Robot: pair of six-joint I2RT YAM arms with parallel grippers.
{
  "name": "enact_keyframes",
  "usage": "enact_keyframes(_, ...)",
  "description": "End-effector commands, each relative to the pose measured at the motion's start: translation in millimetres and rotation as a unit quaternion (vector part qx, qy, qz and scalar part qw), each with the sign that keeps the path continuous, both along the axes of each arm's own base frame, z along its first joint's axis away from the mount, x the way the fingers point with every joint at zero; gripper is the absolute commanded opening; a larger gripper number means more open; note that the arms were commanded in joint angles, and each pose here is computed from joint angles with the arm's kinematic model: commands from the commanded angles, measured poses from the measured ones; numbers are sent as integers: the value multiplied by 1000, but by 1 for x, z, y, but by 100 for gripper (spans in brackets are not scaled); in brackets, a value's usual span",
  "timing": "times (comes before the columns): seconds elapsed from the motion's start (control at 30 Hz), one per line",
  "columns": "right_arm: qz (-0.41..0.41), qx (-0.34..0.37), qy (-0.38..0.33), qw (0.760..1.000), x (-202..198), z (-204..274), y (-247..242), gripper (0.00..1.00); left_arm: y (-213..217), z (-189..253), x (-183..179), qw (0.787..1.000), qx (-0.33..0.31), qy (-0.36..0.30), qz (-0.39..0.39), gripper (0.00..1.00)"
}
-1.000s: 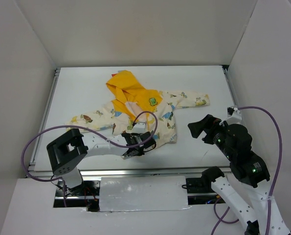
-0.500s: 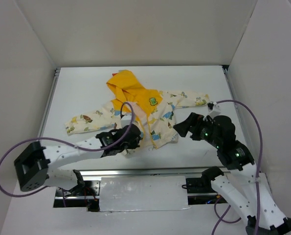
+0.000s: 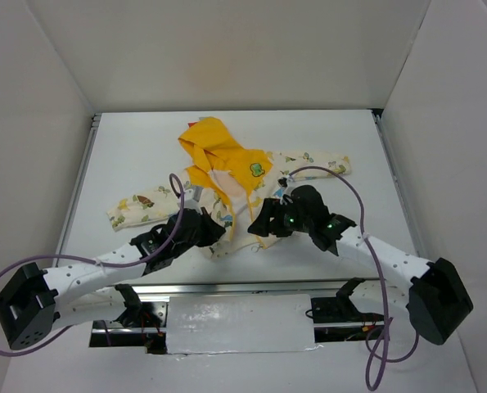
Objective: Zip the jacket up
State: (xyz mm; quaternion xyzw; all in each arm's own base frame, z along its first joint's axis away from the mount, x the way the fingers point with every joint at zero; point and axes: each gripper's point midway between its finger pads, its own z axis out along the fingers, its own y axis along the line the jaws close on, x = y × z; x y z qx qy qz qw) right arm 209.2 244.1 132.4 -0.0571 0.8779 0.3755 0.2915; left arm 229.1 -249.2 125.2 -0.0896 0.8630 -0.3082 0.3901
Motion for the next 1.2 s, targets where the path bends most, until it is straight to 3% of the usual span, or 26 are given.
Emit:
enact_keyframes(0.0,28,113,-43,992,16,33,38,72,-19,30,-1,996,-82,-32,-30,0)
enact_keyframes(0.13,34,121,9,992,27,17,57,70,-20,36,-7,993,-103,-43,-44,0)
enact_keyframes(0.3,66,166,42,983,27,17,79,60,-16,38,-8,992,-107,-49,-43,0)
enact_keyframes(0.6,99,220,44,969,17,32,90,57,-18,28,-10,993,-100,-40,-50,0)
enact_keyframes(0.7,99,224,49,968,16,30,91,39,-19,26,-11,993,-103,-37,-52,0)
enact_keyframes(0.73,97,220,47,970,17,29,91,23,-19,24,-11,993,-101,-36,-52,0)
enact_keyframes(0.77,92,211,53,972,17,25,90,16,-18,22,-11,994,-97,-32,-50,0)
enact_keyframes(0.8,90,206,46,973,18,25,89,11,-17,21,-11,994,-93,-31,-50,3)
enact_keyframes(0.93,73,180,37,980,22,24,85,0,-18,21,-11,995,-78,-28,-57,52)
enact_keyframes(1.1,62,171,21,983,21,31,79,0,-24,15,-13,995,-62,-11,-75,65)
enact_keyframes(1.17,51,164,13,985,20,33,78,0,-29,13,-16,994,-66,-3,-87,61)
